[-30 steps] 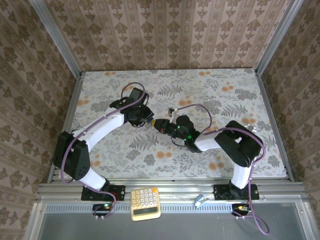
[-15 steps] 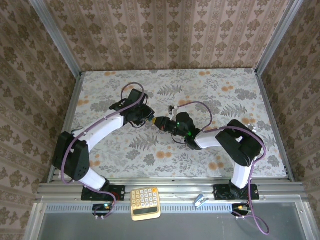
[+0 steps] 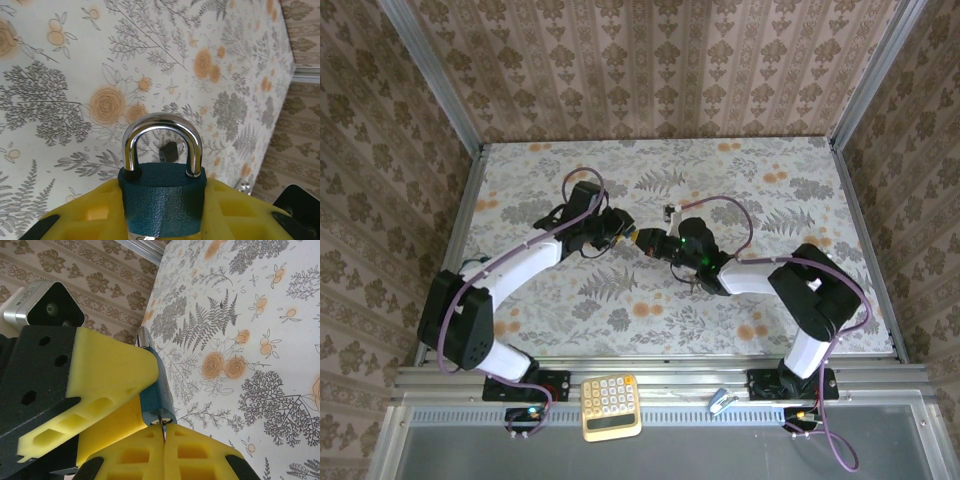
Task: Unlock with the key
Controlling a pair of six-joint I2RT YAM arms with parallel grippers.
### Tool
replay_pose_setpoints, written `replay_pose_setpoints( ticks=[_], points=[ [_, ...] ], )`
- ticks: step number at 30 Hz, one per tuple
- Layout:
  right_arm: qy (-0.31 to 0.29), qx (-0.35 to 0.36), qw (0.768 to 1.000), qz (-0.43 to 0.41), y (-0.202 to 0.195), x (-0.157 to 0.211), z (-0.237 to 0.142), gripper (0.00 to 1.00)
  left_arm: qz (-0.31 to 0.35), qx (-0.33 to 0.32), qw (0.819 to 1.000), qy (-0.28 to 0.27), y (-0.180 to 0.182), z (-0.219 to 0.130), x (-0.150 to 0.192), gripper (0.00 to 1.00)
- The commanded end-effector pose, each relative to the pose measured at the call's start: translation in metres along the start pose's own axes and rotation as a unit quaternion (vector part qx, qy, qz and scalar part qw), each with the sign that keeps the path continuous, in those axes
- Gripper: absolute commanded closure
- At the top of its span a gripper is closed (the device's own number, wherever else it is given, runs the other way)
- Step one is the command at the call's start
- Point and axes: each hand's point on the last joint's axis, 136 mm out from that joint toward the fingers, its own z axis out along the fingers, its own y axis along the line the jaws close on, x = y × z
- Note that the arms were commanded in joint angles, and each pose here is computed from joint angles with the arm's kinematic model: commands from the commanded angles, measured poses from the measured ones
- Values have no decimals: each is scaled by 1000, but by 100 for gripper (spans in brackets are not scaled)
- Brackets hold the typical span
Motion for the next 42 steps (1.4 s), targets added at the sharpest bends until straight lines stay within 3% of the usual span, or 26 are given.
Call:
replay_pose_setpoints(
  ticks=[1,12,21,31,42],
  points=[
    [-23,-68,997,-16,45,-22,-5,100,27,97,992,82,-38,-10,37,78],
    [2,-143,990,15,76,-23,-17,100,83,248,963,60,-80,-38,25,79],
    [25,-193,979,52,87,-18,-23,100,82,295,950,55,-84,-51,23,81],
    [18,-157,986,62,73,-18,-19,100,100,277,955,41,-82,-60,24,81],
    [59,-15,998,-26,54,-6,-17,99,118,186,975,39,-71,-55,30,81]
  ],
)
